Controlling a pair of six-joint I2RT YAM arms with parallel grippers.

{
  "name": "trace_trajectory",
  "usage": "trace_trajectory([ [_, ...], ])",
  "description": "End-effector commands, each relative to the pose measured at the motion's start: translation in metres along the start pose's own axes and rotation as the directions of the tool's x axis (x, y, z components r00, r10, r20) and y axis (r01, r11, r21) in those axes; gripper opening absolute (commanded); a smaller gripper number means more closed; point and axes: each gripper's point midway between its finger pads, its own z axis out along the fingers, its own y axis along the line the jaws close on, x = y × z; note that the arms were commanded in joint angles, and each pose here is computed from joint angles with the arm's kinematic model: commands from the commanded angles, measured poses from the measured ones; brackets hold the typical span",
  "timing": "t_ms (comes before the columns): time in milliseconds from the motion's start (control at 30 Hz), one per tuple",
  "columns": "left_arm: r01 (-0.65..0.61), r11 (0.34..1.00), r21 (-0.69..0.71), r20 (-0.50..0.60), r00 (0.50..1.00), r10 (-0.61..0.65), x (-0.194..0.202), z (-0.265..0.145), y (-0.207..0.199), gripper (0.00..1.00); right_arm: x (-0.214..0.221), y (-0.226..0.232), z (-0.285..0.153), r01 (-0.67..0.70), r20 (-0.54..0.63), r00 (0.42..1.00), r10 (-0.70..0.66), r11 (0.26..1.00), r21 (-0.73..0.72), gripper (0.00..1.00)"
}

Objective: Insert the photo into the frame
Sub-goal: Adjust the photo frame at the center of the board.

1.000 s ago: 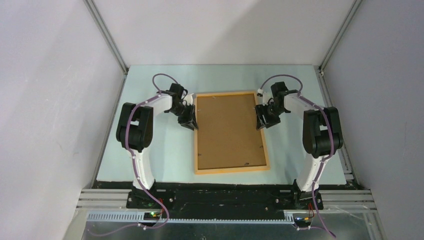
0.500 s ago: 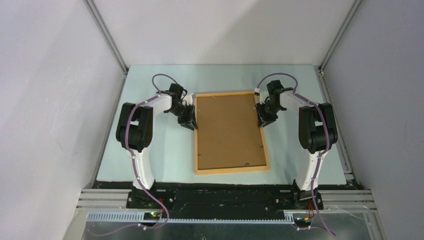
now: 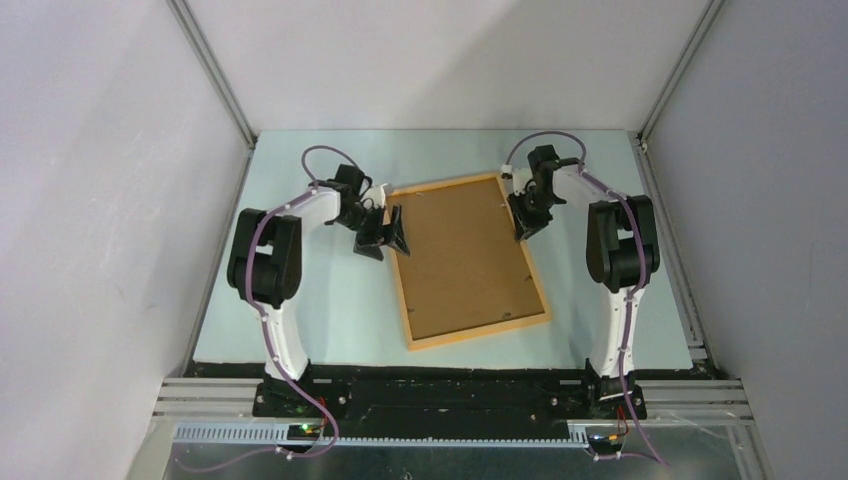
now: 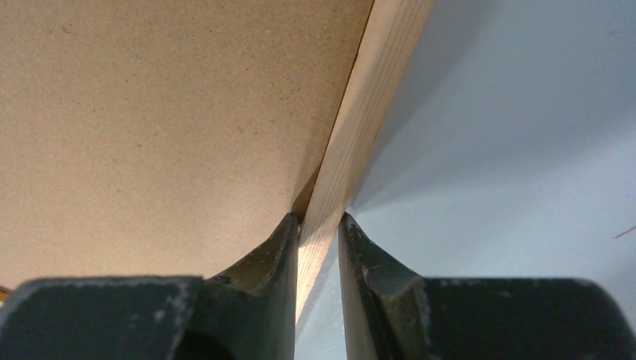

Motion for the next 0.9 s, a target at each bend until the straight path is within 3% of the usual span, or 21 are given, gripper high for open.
trace_trajectory([
  [0, -0.056, 0.998, -0.006, 0.097, 0.994, 0.057, -0.025, -0.031, -0.006, 0.97, -0.023, -0.026, -0.008, 0.161, 0.009, 0.987, -0.162, 0.985, 0.066, 0.0],
  [233, -0.126, 0.975, -0.184, 0.153, 0.976, 0.155, -0.049, -0.056, 0.021, 1.0, -0.025, -0.056, -0.001, 0.397, -0.081, 0.917, -0.392, 0.916, 0.061, 0.0],
  [333, -0.15, 0.961, -0.232, 0.15, 0.971, 0.188, -0.056, -0.058, 0.028, 1.0, -0.02, -0.057, 0.005, 0.468, -0.123, 0.877, -0.465, 0.884, -0.009, 0.0],
  [667, -0.137, 0.947, -0.292, 0.159, 0.969, 0.19, -0.092, -0.05, 0.042, 1.0, -0.032, -0.042, 0.012, 0.671, -0.159, 0.721, -0.675, 0.737, -0.087, 0.0],
  [867, -0.131, 0.942, -0.31, 0.165, 0.968, 0.188, -0.108, -0.039, 0.041, 1.0, -0.039, -0.016, 0.013, 0.722, -0.117, 0.664, -0.738, 0.674, -0.158, 0.0],
])
